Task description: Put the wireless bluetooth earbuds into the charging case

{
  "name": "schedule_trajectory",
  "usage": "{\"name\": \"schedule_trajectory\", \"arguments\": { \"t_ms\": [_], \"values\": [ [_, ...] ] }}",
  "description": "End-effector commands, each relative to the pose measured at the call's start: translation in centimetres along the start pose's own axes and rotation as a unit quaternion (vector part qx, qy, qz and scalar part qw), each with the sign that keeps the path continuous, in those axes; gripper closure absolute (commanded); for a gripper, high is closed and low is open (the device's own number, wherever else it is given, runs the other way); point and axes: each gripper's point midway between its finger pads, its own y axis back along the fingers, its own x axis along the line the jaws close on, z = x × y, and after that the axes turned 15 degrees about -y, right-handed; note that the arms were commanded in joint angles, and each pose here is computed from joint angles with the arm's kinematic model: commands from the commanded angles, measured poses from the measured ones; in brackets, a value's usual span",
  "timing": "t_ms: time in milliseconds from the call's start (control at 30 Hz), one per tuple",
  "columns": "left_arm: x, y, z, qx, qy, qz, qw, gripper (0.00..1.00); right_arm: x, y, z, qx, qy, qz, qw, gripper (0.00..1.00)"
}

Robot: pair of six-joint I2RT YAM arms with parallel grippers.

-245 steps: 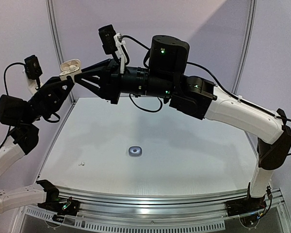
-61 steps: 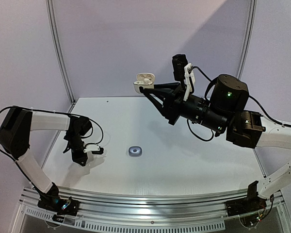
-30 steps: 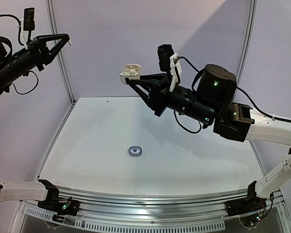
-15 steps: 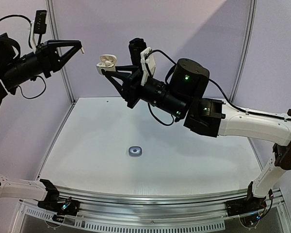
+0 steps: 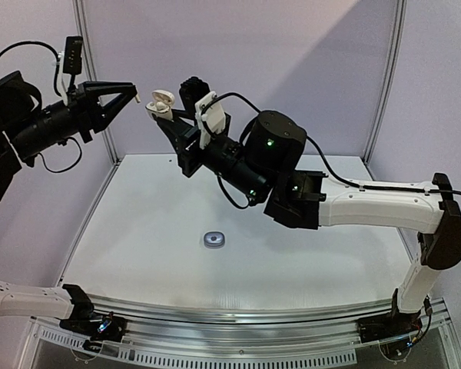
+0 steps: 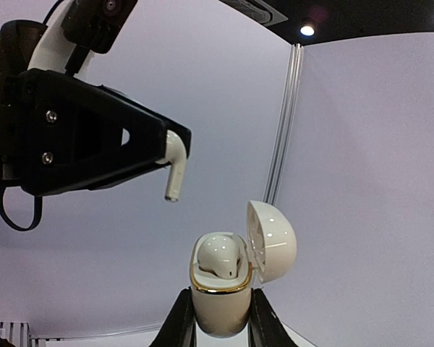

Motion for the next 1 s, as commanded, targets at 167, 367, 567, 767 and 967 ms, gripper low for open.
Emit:
{"name": "schedule_trajectory", "arguments": {
  "t_ms": [167, 367, 567, 767, 967],
  "values": [
    [-0.1, -0.1, -0.6, 0.009, -0.037, 0.014, 0.999, 1.0, 0.4, -0.4, 1.5, -0.033, 0.001, -0.009, 0.999, 1.0],
    [0.1, -0.7, -0.1, 0.001, -0.044, 0.018, 0.999, 1.0, 0.6, -0.6, 1.2, -0.028, 0.005, -0.007, 1.0, 1.0],
    [0.0, -1.2, -0.2, -0.002, -0.038, 0.019, 0.999, 1.0, 1.0, -0.8, 0.8, -0.021, 0.018, -0.012, 1.0, 1.0],
    [0.2, -1.2, 0.2, -0.006, -0.044, 0.027, 0.999, 1.0, 1.3, -0.9, 0.4, -0.014, 0.024, -0.011, 1.0, 1.0],
    [0.3, -1.3, -1.0, 0.013, -0.042, 0.035, 0.998, 1.0, 1.5, -0.9, 0.6, -0.016, 0.024, -0.01, 1.0, 1.0]
  ]
}}
